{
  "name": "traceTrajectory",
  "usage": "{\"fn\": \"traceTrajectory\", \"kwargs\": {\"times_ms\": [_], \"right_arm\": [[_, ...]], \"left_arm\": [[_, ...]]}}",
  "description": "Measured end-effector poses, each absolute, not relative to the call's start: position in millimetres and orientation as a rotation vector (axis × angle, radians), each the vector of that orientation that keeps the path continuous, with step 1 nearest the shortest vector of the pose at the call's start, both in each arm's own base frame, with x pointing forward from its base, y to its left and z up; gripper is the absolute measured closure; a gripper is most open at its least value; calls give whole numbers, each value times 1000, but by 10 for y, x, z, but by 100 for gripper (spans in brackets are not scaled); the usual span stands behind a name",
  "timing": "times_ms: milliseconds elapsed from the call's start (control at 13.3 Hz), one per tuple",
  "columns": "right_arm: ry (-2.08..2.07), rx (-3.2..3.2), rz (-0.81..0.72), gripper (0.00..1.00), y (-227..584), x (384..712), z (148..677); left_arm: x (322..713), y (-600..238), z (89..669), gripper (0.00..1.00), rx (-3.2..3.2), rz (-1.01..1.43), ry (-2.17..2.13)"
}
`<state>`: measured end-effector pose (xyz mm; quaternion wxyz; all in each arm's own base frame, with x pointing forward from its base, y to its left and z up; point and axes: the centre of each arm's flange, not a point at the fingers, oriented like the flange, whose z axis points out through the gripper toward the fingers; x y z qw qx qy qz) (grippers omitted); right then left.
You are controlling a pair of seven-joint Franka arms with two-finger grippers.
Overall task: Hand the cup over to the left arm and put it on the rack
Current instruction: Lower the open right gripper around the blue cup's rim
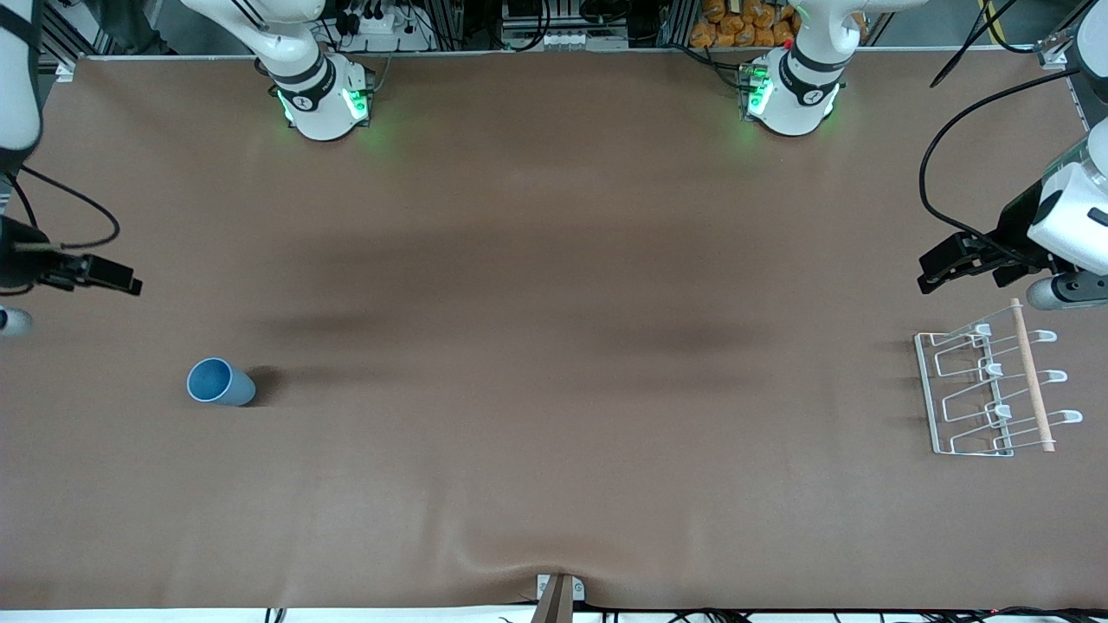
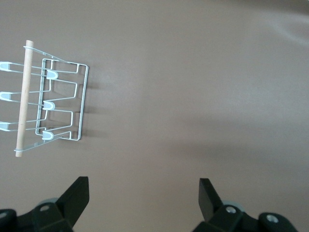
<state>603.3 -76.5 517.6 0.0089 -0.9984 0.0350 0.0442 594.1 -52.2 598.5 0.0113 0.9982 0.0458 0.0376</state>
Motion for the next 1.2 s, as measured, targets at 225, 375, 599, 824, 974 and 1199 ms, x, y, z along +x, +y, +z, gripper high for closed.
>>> {"fn": "traceTrajectory", "kwargs": {"times_ms": [225,375,599,824,974,1199], "right_arm": [[24,-3136,107,0,-810,6253,4799],[-65,-3138,92,0,-861,6387,4513],[-109,-3137,93,0,-966,6539,4042],[-115,-3138,74,0,-1174,6657,3547],[-126,-3138,69,0,-1272,6696,3291],[-126,-3129,120,0,-1294,6695,3009]], "left_arm": [[5947,-521,5967,0,3114,112,143],[5949,-516,5959,0,3114,110,145],[5955,-510,5939,0,3115,104,146],[5969,-511,5900,0,3116,93,146],[5975,-515,5883,0,3116,88,145],[5975,-547,5872,0,3117,85,137]]}}
